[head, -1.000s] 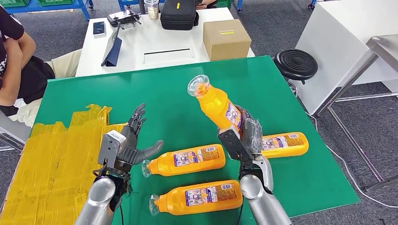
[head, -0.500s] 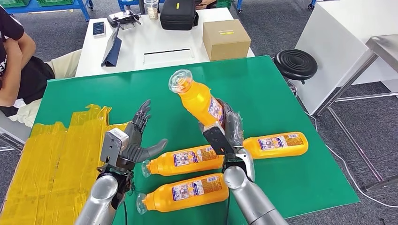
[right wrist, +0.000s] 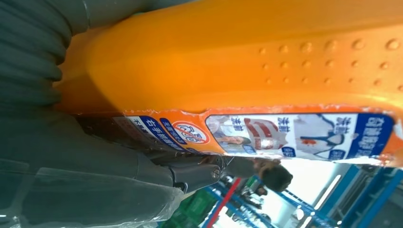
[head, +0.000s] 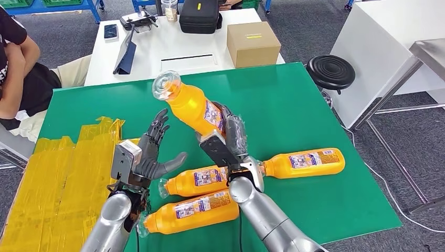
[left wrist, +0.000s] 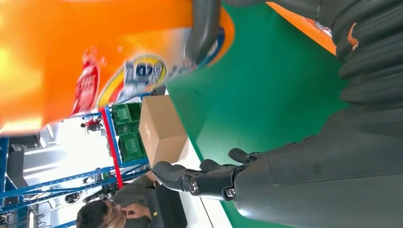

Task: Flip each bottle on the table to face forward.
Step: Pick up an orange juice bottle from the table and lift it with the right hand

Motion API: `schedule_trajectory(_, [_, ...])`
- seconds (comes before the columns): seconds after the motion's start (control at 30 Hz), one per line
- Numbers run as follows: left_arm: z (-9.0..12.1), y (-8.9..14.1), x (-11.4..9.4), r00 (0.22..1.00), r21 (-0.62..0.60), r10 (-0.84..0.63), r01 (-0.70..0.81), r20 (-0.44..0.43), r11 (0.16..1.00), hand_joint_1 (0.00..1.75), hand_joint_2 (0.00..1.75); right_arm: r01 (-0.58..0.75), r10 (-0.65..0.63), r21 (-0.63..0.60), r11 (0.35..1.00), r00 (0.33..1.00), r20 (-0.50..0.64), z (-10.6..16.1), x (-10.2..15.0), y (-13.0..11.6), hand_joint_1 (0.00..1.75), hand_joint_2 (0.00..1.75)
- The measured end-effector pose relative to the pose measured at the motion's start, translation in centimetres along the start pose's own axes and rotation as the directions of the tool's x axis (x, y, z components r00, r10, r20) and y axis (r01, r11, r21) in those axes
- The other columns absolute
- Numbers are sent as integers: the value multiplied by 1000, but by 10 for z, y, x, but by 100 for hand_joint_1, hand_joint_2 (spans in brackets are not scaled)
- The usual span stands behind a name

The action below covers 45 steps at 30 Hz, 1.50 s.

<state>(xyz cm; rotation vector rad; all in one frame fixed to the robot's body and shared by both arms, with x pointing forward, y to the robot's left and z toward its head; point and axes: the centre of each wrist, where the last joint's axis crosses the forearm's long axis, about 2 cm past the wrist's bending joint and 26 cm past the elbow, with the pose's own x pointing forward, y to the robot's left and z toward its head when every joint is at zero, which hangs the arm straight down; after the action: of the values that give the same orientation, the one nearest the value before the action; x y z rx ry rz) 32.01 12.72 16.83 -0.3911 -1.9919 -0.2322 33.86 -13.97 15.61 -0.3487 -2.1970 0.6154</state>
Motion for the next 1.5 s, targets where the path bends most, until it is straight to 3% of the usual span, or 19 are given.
schedule_trajectory(0.27, [-11, 1, 6, 1000, -12, 15, -14, 24, 1000, 0, 175, 38, -40, 55, 998, 999, 32, -14, 14, 22, 175, 175])
schedule_trajectory(0.53, [-16, 2, 8, 999, -9, 23, -22, 29, 1000, 0, 175, 61, -68, 144, 988, 997, 42, -11, 25, 48, 175, 175])
schedule_trajectory(1.5, [-15, 4, 5, 998, 1, 62, -62, -6, 998, 0, 175, -9, 9, 227, 974, 1000, 1, 6, 21, 77, 175, 175])
